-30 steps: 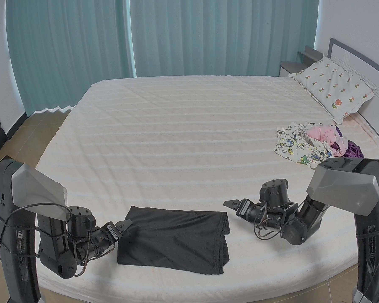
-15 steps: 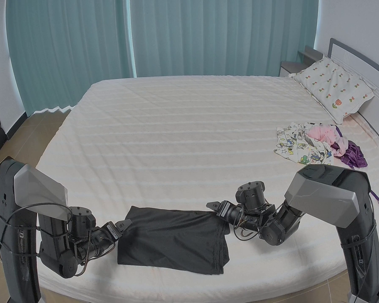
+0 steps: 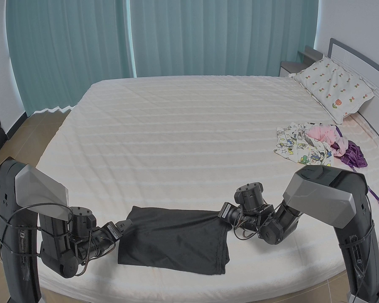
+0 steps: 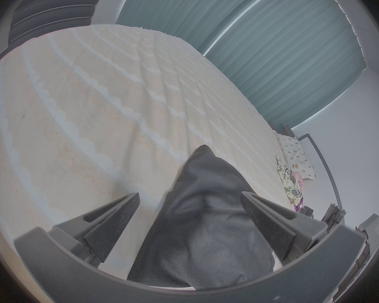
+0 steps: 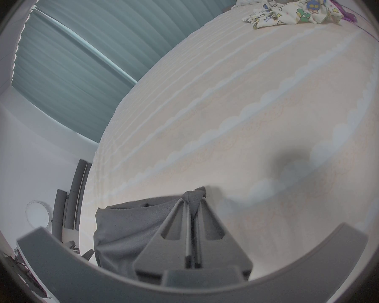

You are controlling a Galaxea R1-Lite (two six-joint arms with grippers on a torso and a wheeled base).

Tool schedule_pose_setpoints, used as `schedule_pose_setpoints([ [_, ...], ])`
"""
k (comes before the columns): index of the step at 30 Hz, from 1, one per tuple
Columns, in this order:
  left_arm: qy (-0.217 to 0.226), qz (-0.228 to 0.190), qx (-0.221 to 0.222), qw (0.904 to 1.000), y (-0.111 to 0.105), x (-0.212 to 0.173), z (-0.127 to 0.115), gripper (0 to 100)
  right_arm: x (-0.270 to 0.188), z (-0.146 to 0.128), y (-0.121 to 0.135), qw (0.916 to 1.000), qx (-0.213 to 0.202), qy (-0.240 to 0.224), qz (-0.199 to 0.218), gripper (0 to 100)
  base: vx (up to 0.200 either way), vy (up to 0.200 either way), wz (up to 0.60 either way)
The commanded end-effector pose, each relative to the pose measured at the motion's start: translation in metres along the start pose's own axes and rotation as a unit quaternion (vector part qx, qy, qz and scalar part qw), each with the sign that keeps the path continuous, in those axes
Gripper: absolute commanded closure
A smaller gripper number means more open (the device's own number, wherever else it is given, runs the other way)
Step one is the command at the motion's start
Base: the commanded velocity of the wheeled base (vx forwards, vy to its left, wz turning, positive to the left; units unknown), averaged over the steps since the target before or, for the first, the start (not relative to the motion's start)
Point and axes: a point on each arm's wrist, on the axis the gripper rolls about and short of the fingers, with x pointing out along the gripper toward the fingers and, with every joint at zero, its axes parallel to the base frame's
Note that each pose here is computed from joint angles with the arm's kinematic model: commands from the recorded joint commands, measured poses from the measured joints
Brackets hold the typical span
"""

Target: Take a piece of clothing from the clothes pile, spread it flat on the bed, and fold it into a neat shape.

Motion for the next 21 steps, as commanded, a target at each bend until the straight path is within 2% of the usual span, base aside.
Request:
schedule_pose_setpoints([
  [1,0.000,0.000,0.000,1.0000,0.0002,0.0006,0.0000,0,-0.0001,0.0052,-0.0053,0.9999,0.006,-0.011,-0.008,100,0.000,0.000,0.00],
  [19,0.000,0.000,0.000,1.0000,0.0002,0.0011,-0.0001,0,0.0009,0.0066,-0.0066,0.9998,0.011,-0.013,-0.009,100,0.000,0.000,0.00],
  [20,0.000,0.000,0.000,1.0000,0.0002,0.0011,-0.0001,0,0.0009,0.0065,-0.0067,0.9998,0.011,-0.013,-0.009,0,0.000,0.000,0.00],
  [21,0.000,0.000,0.000,1.0000,0.0002,0.0011,-0.0001,0,0.0009,0.0065,-0.0067,0.9998,0.011,-0.013,-0.009,0,0.000,0.000,0.00],
])
